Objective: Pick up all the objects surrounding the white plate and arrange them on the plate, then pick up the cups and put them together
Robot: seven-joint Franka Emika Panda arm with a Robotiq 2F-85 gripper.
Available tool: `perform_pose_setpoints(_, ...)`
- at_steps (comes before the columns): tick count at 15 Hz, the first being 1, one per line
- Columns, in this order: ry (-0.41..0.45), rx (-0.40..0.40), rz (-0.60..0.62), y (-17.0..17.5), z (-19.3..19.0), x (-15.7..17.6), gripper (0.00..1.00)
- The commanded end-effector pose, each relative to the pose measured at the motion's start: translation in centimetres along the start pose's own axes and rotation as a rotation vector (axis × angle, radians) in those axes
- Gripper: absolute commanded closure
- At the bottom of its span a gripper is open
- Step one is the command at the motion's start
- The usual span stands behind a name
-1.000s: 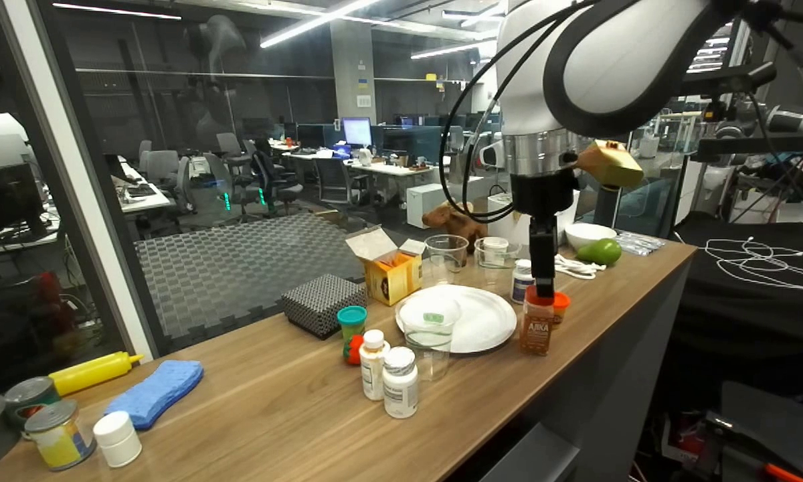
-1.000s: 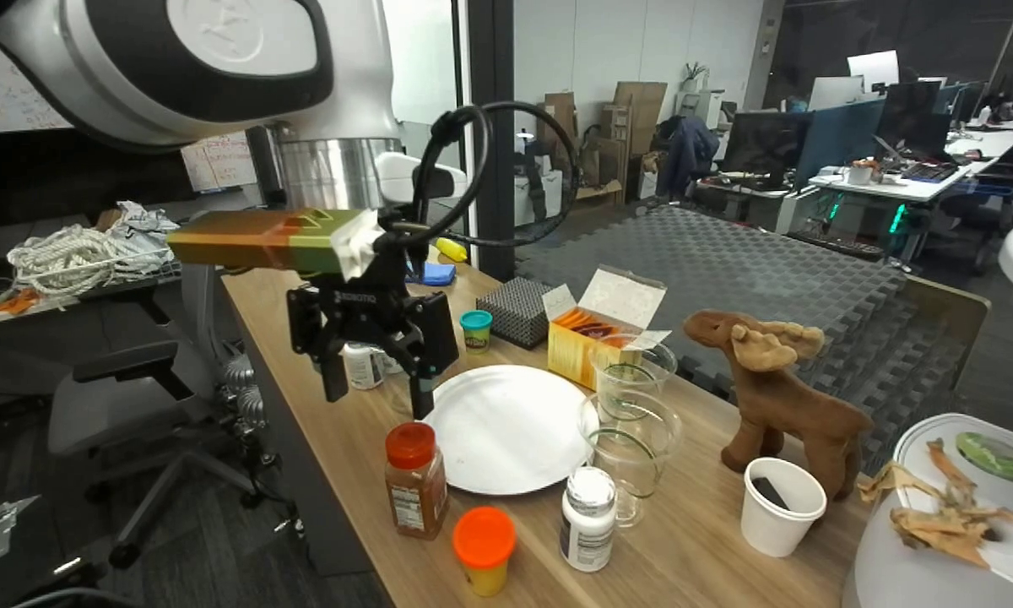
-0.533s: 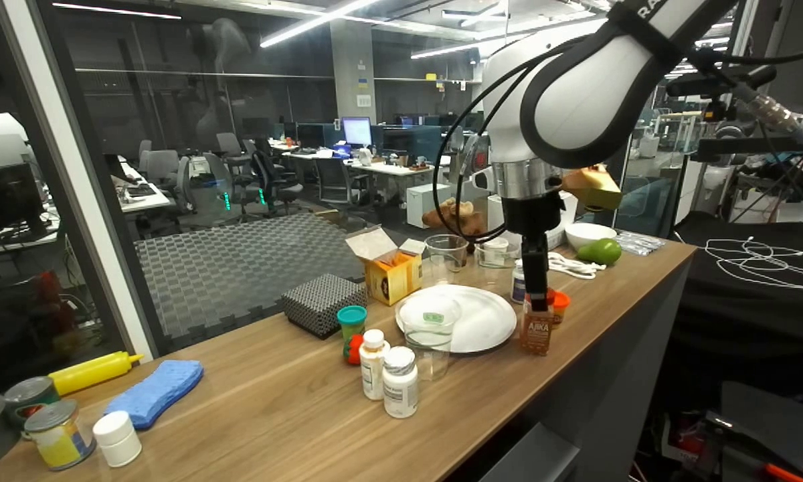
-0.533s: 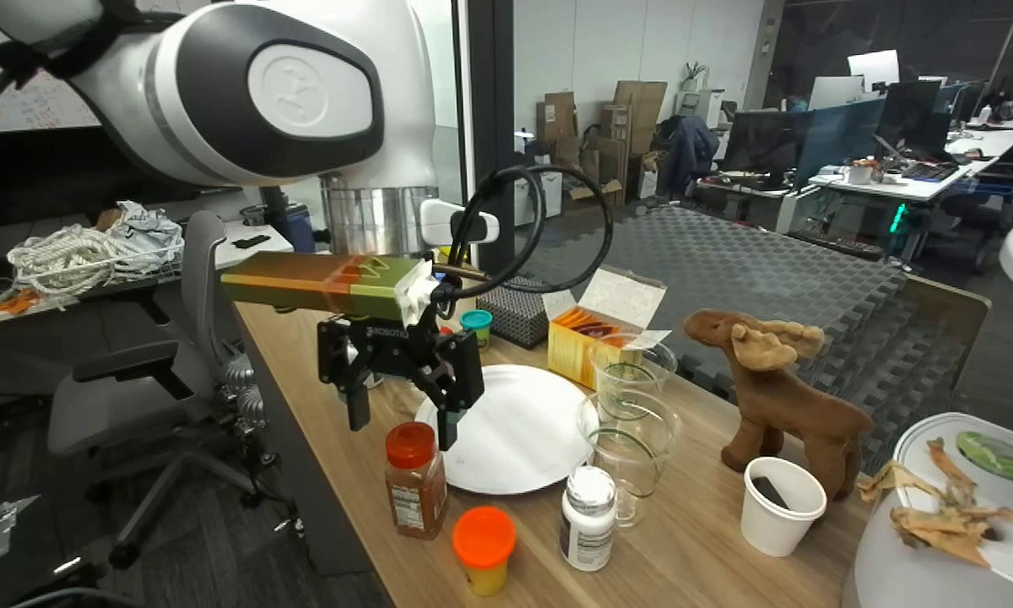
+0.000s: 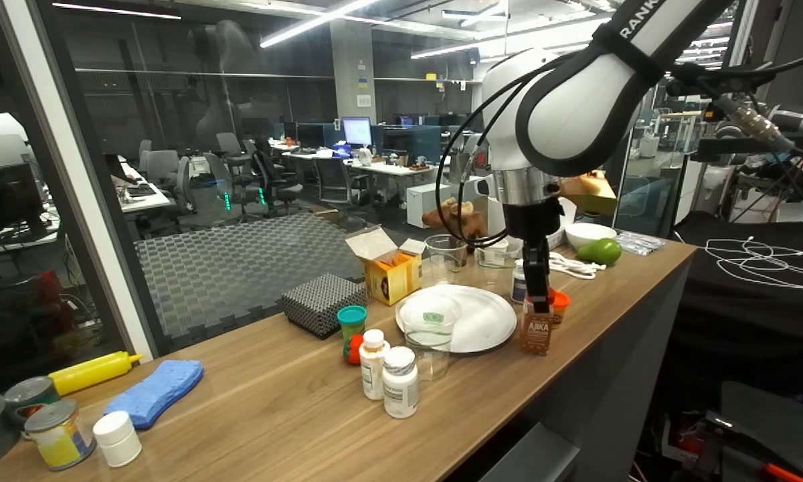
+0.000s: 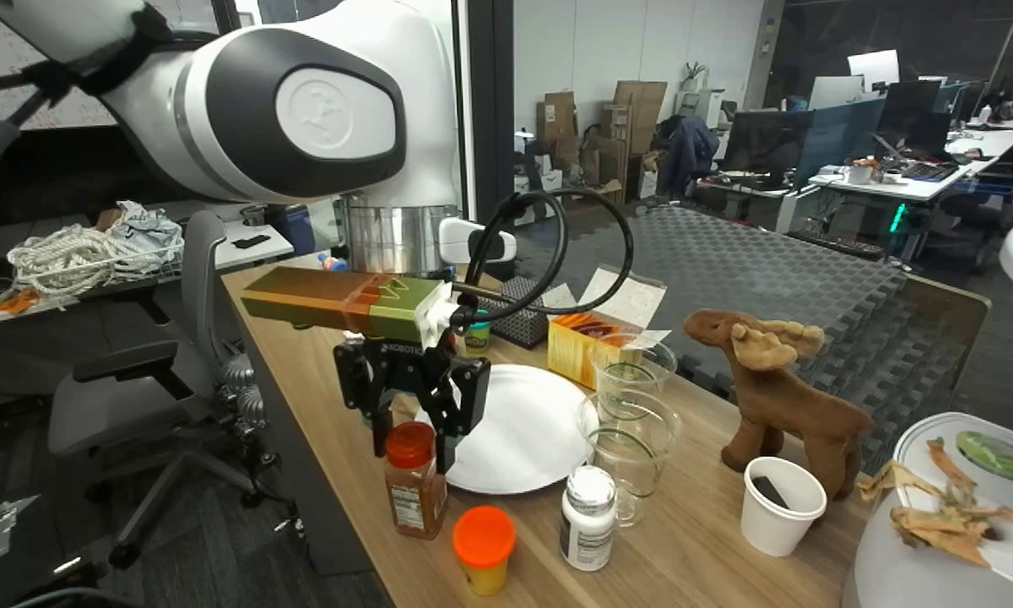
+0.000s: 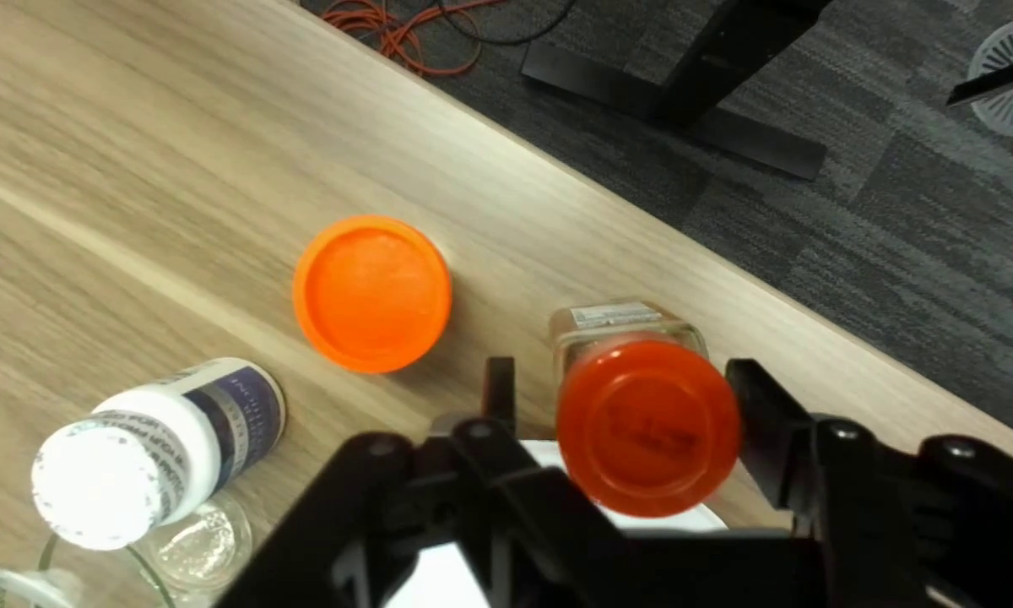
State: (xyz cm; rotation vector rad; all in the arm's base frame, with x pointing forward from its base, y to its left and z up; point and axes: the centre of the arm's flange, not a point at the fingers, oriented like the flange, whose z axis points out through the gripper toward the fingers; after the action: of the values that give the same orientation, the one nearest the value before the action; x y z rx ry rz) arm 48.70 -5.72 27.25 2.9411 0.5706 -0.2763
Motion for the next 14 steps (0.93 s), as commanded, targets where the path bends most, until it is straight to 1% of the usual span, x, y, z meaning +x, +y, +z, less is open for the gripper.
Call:
perform_pose_setpoints(1,0.016,0.000,0.004,1.0,-0.7,0.2,0.65)
perform_pose_setpoints(2,0.018,-0.004,0.007,1.0,-0.8,0.1,0.72)
perform_pose_setpoints(3,0.027,-0.009,0.009,1.0,-1.0,0.1,0.75)
perform_pose_setpoints(6,0.024,-0.010,0.021,0.9,-1.5,-0.1,0.75)
perform_pose_setpoints(10,0.032,0.045,0.046,1.4,-4.4,-0.7,0.75)
perform_pose_setpoints(12,0.022,0.069,0.095,2.3,-6.3,-0.1,0.75)
perform_pose_setpoints(14,-0.020,0.083,0.176,3.2,-8.4,1.2,0.75)
